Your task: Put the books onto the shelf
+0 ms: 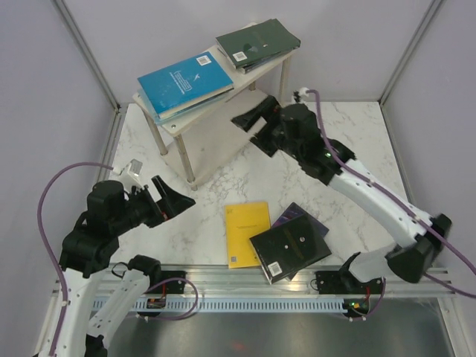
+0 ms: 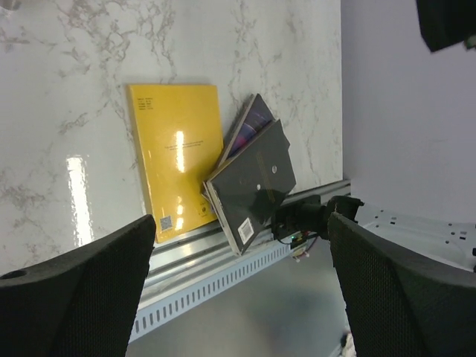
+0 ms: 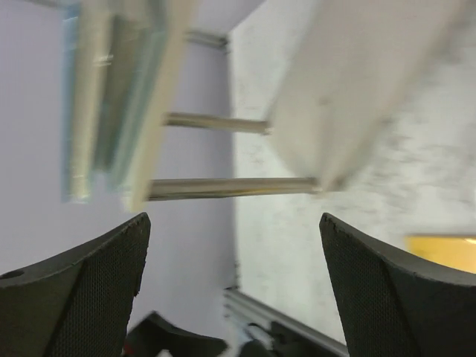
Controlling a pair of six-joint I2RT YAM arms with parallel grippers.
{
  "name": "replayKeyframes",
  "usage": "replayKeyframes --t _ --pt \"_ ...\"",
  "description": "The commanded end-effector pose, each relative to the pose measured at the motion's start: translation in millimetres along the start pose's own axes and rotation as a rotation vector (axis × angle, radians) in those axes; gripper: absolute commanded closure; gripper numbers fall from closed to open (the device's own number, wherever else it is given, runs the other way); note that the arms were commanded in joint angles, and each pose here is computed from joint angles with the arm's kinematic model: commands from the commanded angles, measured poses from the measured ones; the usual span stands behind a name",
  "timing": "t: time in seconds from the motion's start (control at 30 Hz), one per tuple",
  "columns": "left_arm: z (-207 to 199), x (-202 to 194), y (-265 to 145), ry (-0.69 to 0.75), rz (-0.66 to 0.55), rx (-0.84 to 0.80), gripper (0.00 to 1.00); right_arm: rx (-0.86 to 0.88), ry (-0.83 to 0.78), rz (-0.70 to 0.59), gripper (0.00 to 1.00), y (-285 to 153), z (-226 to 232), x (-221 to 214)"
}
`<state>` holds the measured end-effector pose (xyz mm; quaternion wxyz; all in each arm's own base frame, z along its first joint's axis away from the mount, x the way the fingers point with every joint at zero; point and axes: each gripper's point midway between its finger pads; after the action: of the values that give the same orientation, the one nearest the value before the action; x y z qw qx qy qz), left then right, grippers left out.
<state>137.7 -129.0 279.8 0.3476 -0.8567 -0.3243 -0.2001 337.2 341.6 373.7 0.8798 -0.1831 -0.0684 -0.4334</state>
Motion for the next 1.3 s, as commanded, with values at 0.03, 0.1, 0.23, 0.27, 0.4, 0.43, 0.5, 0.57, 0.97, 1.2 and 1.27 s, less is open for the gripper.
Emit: replayKeyframes --t 0.03,0.1,0.23,0.27,0.4,0.43,0.5,0.57,0.97,1.2,1.27 --pt "-15 -14 21 0.021 0.127 -0.131 0.0 -0.396 -0.123 -0.022 0.02 -91 -147 35" --pt "-8 -26 36 -0.016 0.199 -0.141 0.0 -0.515 -0.073 0.041 0.02 -111 -211 19" --pt "-1 -53 68 -0.029 0.338 -0.108 0.0 -0.622 -0.025 0.111 0.02 -137 -268 -5" --pt "3 -61 81 -0.025 0.388 -0.068 0.0 -0.66 -0.03 0.137 0.02 -141 -282 -11" --pt "1 -93 111 0.035 0.483 0.008 0.0 -0.718 -0.052 0.184 0.02 -142 -298 -18" --pt "-2 -102 115 0.036 0.505 0.003 0.0 -0.722 -0.055 0.19 0.02 -143 -299 -19" --pt "-4 -110 130 0.008 0.505 -0.016 0.0 -0.722 -0.07 0.195 0.02 -143 -301 -19" --pt "-4 -122 137 0.008 0.525 -0.027 0.0 -0.717 -0.071 0.228 0.02 -145 -301 -24" --pt "-3 -185 198 0.022 0.576 -0.11 0.0 -0.749 -0.077 0.384 0.02 -156 -330 -53" --pt "-9 -199 222 0.015 0.585 -0.144 0.0 -0.739 -0.075 0.433 0.02 -161 -340 -63" --pt "-14 -200 225 0.006 0.593 -0.167 0.01 -0.737 -0.085 0.44 0.02 -161 -340 -63"
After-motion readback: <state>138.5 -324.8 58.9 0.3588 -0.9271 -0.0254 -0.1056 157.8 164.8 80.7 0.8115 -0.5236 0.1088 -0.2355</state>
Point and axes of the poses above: each gripper's point midway between its finger pads, its own y axis out along the fingers, its own z axis along the line the jaws close on, x = y × z, and after that the axes turned 5 degrees about y, right-handed
